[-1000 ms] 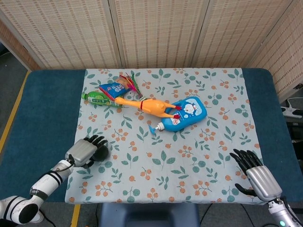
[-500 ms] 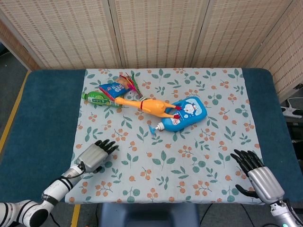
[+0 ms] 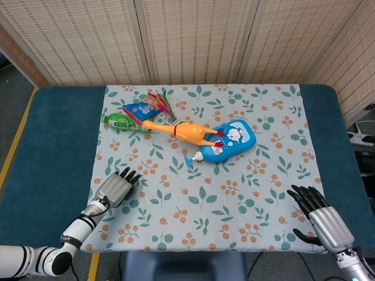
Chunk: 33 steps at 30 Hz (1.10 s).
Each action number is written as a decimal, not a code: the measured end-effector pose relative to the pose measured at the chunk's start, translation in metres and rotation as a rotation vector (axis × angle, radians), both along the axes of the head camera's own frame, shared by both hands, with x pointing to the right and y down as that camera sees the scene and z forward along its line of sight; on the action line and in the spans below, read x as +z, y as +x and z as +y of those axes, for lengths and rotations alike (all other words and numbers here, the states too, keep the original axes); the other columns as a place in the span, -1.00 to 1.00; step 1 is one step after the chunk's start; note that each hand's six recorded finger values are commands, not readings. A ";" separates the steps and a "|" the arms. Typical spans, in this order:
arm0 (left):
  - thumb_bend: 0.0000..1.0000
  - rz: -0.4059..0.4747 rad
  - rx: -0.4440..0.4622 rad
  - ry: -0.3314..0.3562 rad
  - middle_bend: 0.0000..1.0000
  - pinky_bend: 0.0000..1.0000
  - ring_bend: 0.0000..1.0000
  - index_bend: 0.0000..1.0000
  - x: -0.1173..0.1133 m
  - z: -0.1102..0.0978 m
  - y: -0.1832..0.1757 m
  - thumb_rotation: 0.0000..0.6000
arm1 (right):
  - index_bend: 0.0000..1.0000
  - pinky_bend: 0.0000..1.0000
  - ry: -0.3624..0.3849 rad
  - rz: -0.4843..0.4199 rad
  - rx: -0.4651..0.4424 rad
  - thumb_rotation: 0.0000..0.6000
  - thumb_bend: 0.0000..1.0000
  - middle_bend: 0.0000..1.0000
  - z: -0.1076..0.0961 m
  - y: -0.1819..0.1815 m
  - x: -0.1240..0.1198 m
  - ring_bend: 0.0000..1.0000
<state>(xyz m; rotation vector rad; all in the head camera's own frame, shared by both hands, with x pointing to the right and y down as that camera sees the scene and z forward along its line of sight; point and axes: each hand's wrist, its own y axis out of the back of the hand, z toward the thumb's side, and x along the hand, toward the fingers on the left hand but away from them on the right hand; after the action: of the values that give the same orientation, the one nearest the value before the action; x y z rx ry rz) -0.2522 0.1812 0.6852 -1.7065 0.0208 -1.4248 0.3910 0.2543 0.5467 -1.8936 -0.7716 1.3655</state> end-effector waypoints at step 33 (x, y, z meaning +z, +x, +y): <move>-0.20 0.103 -0.331 0.105 -0.13 0.03 -0.35 -0.17 -0.031 -0.046 -0.100 1.00 | -1.00 -1.00 -0.003 0.001 -0.005 1.00 -0.73 -1.00 0.001 -0.002 0.001 -1.00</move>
<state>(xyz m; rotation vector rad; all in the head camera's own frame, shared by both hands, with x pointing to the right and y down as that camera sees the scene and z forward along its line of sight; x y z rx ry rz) -0.3520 0.1354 0.6538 -1.7434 0.4454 -1.5408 0.3895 0.2556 0.5473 -1.8953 -0.7645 1.3652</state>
